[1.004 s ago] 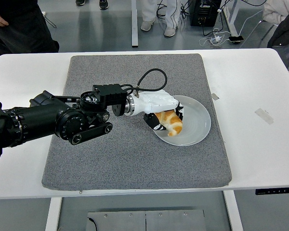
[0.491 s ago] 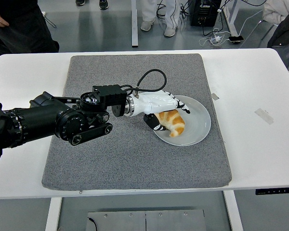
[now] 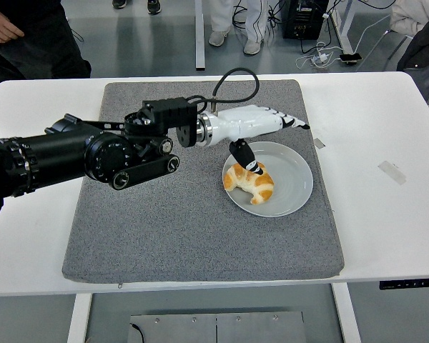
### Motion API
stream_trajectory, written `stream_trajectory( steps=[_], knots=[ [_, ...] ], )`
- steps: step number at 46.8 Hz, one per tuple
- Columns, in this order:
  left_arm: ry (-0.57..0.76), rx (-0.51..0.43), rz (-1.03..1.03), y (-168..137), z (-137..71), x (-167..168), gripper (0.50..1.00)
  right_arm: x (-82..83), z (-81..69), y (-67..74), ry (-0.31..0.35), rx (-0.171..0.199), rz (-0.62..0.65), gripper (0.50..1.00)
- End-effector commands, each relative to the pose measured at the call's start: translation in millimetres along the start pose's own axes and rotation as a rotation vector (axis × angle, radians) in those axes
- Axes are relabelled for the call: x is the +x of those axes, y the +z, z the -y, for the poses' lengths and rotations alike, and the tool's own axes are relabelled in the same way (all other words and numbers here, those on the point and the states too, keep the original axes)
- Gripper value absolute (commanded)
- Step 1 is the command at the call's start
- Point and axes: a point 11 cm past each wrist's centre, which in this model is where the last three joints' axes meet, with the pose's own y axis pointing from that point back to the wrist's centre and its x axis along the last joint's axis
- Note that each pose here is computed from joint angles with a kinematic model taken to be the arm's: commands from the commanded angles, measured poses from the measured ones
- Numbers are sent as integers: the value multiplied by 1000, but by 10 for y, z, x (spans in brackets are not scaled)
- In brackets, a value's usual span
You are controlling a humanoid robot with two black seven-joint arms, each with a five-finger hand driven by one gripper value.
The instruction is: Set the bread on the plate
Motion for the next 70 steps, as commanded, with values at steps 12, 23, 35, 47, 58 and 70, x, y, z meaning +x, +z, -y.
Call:
stream_trajectory(
  steps=[12, 23, 35, 47, 58, 70],
  knots=[
    [71, -107, -363, 358, 64, 754, 978, 0, 0, 0, 0, 0, 0, 1000],
    [353, -68, -612, -112, -328, 1467, 980, 0, 0, 0, 0, 0, 0, 1000],
    [705, 132, -934, -1244, -946, 1538, 980, 0, 0, 0, 0, 0, 0, 1000],
    [871, 167, -1264, -1714, -1194, 1029, 980, 0, 0, 0, 0, 0, 0, 1000],
    [1053, 144, -1547, -1969, -1379, 741, 981, -34, -1, -5, -8, 1, 5, 1000],
    [1152, 100, -1770, -2053, -1389, 399, 981, -76, -8, 20, -23, -3, 4, 1000]
  ],
)
